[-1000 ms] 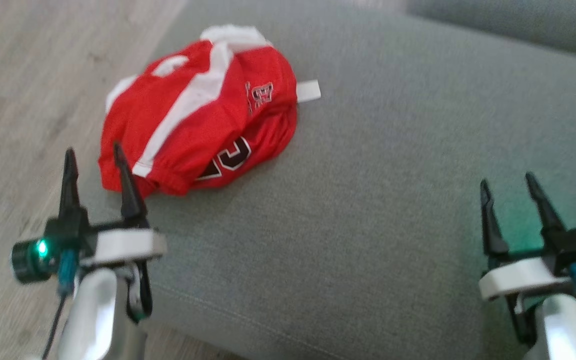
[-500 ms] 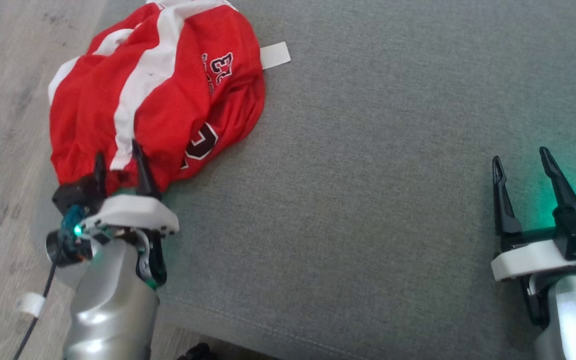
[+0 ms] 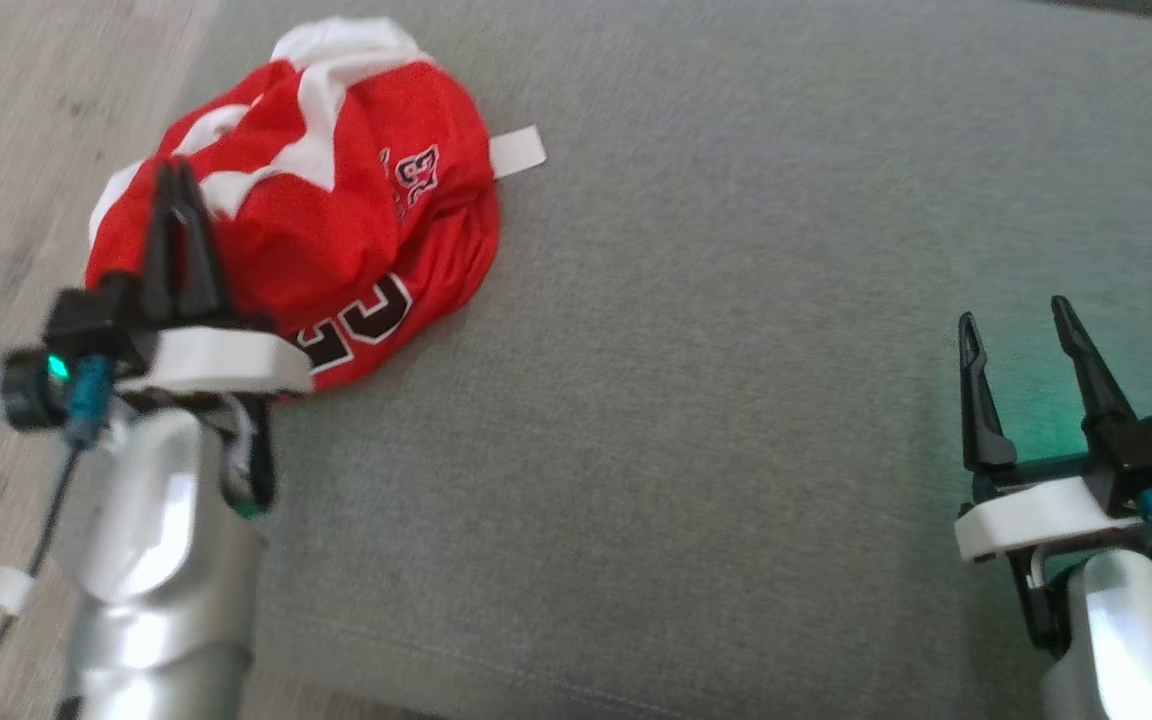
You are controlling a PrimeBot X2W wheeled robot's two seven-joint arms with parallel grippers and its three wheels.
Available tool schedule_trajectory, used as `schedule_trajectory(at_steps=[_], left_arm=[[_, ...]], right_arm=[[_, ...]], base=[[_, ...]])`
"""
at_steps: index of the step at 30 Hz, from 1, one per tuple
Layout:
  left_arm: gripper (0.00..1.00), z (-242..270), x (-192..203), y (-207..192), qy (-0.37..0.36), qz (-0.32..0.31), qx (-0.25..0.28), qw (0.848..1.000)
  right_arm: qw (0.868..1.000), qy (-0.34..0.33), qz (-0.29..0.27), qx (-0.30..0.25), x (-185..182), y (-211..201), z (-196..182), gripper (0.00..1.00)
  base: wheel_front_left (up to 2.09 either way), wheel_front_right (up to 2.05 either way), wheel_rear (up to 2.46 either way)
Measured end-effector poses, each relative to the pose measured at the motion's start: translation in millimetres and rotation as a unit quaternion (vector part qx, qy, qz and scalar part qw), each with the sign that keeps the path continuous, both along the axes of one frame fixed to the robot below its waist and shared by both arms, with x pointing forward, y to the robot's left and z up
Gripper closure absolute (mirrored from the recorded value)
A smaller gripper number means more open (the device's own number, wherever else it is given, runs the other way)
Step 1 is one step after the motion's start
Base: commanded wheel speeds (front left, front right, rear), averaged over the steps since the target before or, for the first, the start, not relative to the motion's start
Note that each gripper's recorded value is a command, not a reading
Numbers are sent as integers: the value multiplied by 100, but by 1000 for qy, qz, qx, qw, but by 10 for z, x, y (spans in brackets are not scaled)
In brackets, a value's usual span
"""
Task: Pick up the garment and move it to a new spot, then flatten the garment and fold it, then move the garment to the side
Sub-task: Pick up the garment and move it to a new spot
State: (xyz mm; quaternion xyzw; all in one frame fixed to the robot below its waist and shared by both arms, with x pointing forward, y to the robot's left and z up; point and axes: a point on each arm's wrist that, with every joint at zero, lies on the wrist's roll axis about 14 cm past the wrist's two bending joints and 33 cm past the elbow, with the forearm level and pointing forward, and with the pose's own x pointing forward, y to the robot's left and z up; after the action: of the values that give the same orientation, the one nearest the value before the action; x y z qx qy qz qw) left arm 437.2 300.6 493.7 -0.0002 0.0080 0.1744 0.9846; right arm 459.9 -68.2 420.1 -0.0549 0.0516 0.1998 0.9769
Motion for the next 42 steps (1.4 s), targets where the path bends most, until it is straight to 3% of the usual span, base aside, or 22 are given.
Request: schedule_trajectory(at_steps=[5,9,16,23,30,32,35,39,40,41,42], left_arm=[[100,615,227,-188,-63,-78,82,992],[100,1346,574,-623,-139,-165,147,965],[100,2600,900,-1929,-265,-316,215,885],[100,3076,778,-3256,-327,-444,212,807],[100,2455,615,-4302,-272,-567,194,753],[100,2247,610,-4388,-252,-582,192,749],[100,1312,583,-4501,-155,-621,183,747],[100,-37,384,-4236,2,-628,133,767],[82,-267,288,-4149,30,-624,124,771],[0,-418,188,-4086,48,-619,110,776],[0,-497,108,-4034,58,-609,88,786]], right_arm=[[1000,-17,-23,13,-82,-138,207,0],[998,-27,-51,41,-188,-308,378,0],[989,-46,-120,66,-443,-800,597,0],[973,-68,-206,73,-784,-1393,768,0],[958,-80,-266,75,-1111,-1771,856,0],[956,-80,-272,74,-1144,-1808,855,0],[954,-70,-282,71,-1199,-1854,795,0],[958,-51,-274,68,-1184,-1778,679,0],[959,-48,-273,68,-1180,-1767,663,0],[959,-45,-271,68,-1174,-1754,644,0],[960,-41,-268,69,-1165,-1732,619,0]], base=[[0,0,0],[0,0,0],[0,0,0],[0,0,0],[0,0,0],[0,0,0],[0,0,0],[0,0,0],[0,0,0],[0,0,0],[0,0,0]])
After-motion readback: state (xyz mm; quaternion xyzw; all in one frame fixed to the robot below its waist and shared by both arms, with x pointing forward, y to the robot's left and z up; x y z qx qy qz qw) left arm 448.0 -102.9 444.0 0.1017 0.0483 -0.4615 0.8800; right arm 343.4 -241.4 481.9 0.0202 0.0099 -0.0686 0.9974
